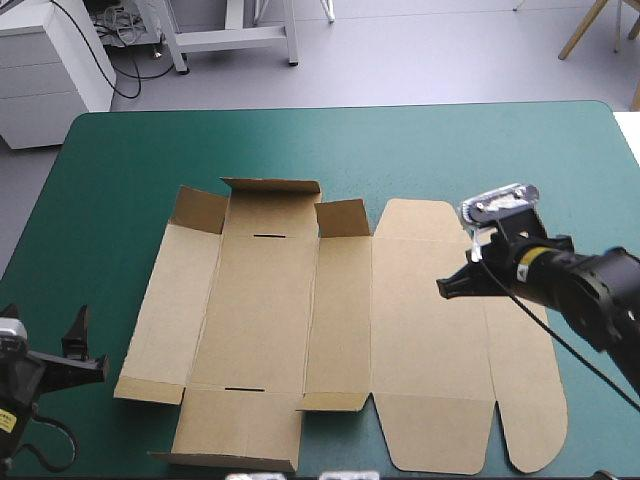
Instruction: Fold the box
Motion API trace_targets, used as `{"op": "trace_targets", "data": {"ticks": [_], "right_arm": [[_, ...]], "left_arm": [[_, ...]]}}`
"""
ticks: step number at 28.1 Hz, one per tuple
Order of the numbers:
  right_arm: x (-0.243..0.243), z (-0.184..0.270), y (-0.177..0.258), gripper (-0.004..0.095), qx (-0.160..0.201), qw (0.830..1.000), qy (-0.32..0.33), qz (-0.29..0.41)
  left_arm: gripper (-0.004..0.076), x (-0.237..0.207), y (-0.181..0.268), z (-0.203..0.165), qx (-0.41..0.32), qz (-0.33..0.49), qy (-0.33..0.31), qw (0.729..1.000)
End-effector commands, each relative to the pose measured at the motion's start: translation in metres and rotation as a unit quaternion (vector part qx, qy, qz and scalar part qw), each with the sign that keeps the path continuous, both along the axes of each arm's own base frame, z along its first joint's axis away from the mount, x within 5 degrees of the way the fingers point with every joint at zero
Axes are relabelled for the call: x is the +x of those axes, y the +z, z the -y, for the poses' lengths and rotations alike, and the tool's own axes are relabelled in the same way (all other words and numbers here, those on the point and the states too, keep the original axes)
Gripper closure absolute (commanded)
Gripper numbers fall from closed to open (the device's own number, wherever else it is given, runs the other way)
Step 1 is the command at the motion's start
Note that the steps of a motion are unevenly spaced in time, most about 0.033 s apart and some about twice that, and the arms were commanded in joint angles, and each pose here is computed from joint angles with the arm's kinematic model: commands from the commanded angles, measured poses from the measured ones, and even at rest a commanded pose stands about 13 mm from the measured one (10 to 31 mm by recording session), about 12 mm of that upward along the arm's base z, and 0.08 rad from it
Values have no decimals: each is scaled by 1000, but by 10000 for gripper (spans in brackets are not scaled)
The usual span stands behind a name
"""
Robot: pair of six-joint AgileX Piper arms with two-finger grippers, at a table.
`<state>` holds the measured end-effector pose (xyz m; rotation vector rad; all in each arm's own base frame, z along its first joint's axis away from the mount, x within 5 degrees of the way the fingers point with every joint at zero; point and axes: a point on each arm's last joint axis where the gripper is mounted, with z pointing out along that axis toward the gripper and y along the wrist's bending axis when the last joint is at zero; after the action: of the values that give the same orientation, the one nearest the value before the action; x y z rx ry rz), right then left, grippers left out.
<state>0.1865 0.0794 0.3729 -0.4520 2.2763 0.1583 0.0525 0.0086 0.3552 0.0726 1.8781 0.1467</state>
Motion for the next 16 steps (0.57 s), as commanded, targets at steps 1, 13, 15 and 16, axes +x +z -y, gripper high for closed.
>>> {"op": "trace_targets", "data": {"ticks": [1, 13, 15, 16], "right_arm": [[-23, 14, 3, 927, 43, 997, -33, 51], [-84, 41, -29, 927, 70, 992, -35, 96], [-93, 45, -32, 927, 77, 991, -34, 107], [-101, 48, -36, 927, 83, 989, -33, 117]], "left_arm": [[176, 19, 31, 2, 5, 19, -6, 1000], [176, 82, 26, 20, -70, -157, -37, 985], [176, 92, 21, 24, -85, -177, -45, 980], [176, 103, 13, 27, -92, -204, -54, 973]]}}
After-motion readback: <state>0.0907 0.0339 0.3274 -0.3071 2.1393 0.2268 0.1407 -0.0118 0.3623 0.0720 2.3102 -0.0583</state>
